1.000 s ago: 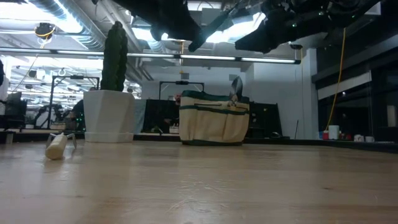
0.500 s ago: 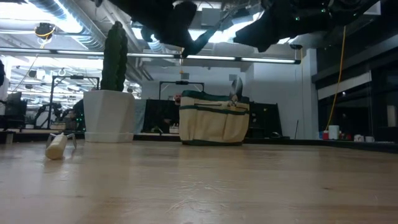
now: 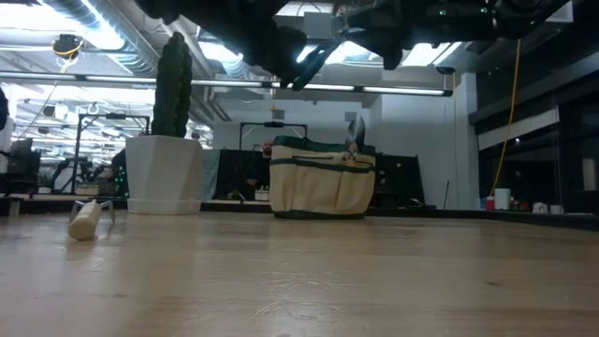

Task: Pick & Place Garden tools in Gardening bag
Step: Put the shear scissors into the gardening bag

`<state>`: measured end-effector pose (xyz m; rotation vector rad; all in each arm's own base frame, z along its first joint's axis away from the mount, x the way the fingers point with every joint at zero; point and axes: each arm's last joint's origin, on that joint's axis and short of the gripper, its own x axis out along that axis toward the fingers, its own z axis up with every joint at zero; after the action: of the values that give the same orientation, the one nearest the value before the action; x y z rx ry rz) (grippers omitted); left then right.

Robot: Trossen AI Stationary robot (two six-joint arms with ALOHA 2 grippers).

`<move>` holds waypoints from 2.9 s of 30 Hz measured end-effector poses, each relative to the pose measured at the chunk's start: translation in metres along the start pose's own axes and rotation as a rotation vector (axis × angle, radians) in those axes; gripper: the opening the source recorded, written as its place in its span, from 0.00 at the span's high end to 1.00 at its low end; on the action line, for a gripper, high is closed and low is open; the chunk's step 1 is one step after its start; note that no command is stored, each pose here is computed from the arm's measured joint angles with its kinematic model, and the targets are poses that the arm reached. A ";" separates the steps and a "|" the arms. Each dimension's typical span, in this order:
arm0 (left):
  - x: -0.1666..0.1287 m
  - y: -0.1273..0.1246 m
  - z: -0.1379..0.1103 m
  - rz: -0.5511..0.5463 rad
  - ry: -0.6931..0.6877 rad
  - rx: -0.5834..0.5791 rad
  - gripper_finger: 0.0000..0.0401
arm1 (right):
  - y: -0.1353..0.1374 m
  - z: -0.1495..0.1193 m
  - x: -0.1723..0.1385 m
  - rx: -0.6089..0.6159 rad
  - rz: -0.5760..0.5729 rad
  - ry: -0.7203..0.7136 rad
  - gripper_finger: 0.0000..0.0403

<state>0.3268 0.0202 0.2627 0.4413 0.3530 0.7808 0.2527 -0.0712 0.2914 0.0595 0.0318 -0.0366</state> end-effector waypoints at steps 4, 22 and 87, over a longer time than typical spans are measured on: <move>0.002 -0.001 0.001 0.035 -0.008 0.060 0.94 | -0.001 0.000 0.002 0.018 -0.005 -0.013 0.51; 0.002 -0.001 0.003 0.030 -0.031 0.194 0.94 | -0.003 0.004 0.003 0.022 -0.063 -0.067 0.64; -0.035 0.010 -0.011 -0.539 0.215 -0.288 0.44 | -0.066 0.066 0.021 -0.236 -0.222 0.260 0.95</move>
<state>0.2924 0.0034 0.2635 -0.0179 0.5237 0.3414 0.2729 -0.1418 0.3523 -0.1757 0.3023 -0.2469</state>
